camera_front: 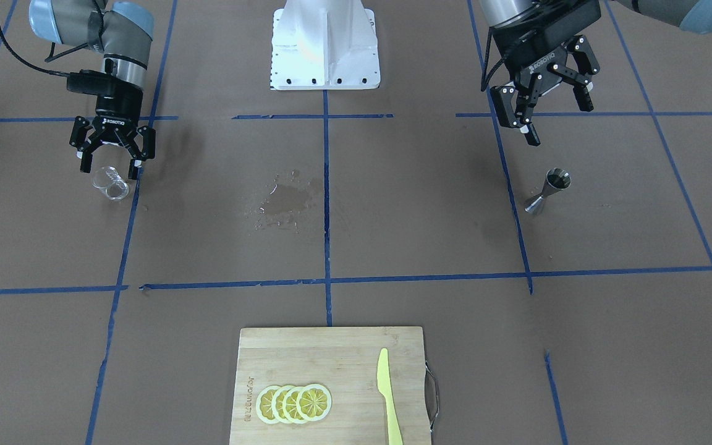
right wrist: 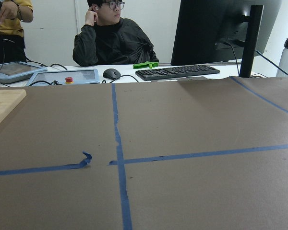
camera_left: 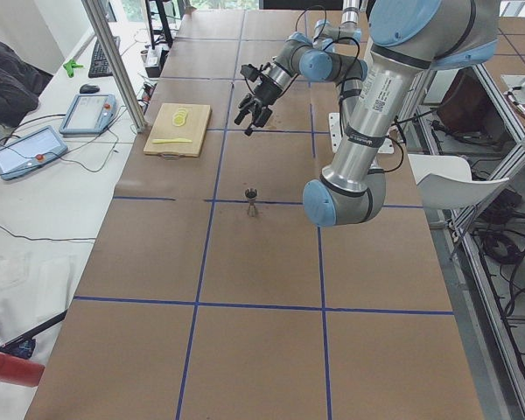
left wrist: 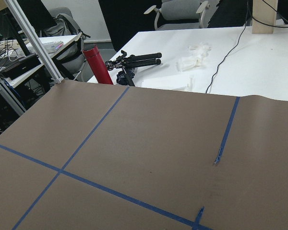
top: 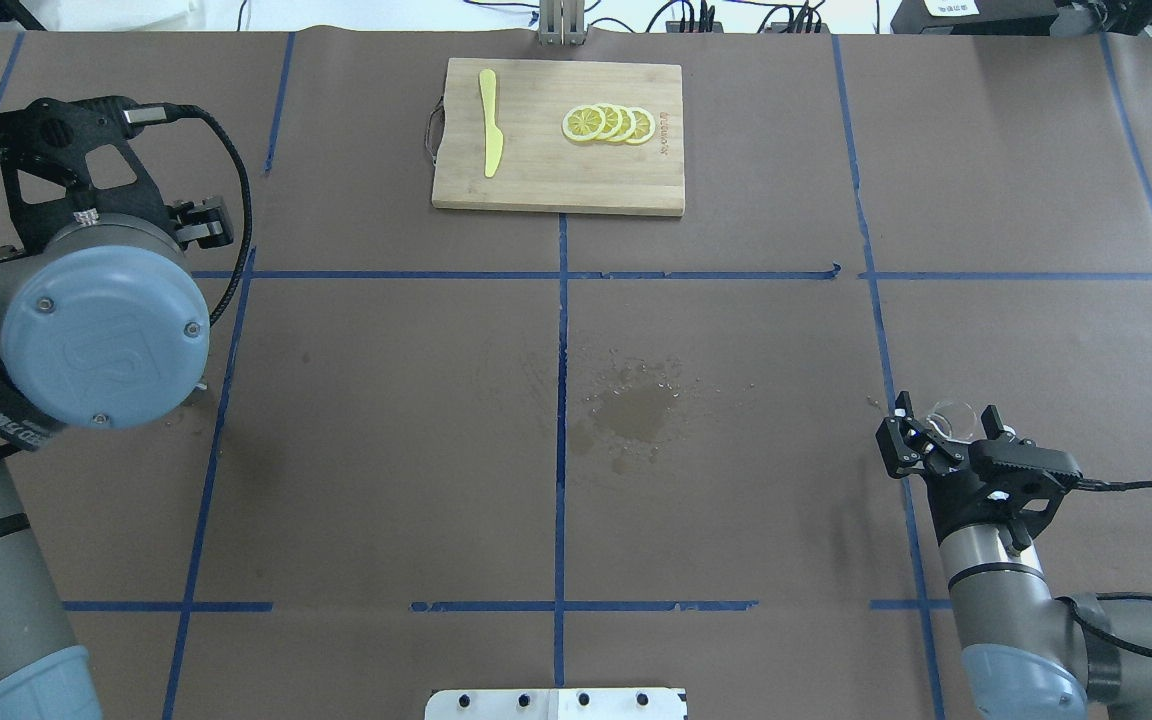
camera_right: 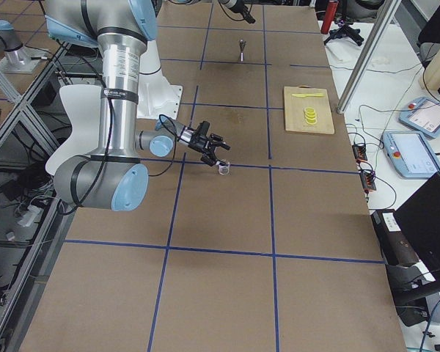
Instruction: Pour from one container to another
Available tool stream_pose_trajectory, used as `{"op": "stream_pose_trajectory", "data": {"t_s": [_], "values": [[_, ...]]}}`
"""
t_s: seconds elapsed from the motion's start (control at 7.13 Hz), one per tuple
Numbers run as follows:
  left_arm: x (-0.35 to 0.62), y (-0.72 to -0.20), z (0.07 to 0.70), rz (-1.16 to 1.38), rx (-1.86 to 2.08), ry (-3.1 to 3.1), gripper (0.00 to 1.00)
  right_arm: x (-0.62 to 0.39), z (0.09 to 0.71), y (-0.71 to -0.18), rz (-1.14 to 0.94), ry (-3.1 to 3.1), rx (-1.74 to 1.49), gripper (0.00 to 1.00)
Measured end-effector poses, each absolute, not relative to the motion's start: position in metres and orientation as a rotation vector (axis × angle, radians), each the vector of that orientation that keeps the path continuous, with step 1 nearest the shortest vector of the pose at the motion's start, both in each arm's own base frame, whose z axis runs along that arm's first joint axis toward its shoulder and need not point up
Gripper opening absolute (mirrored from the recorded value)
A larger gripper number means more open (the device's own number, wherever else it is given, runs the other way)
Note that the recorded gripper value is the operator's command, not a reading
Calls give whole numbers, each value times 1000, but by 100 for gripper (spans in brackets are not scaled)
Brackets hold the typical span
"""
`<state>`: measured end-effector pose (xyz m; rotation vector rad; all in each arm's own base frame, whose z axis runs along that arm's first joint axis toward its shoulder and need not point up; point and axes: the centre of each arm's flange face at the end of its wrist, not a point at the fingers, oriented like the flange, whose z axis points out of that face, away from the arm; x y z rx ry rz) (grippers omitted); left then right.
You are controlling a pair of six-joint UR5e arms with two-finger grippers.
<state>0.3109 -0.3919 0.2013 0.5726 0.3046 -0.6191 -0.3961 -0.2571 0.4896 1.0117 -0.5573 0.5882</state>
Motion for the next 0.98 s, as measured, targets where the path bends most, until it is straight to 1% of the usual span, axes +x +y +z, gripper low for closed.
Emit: {"op": "stream_pose_trajectory", "data": {"t_s": [0.28,0.56,0.98], "values": [[310,-390,188,-575,560,339,100,-370,461,-254,557,-575,982,100],[286,-398,166,-459,555,399,100,-347,425,-255,505,-595,923,100],[252,-424,161,-214,594,465,100,-294,386,-294,406,-574,779,100]]}}
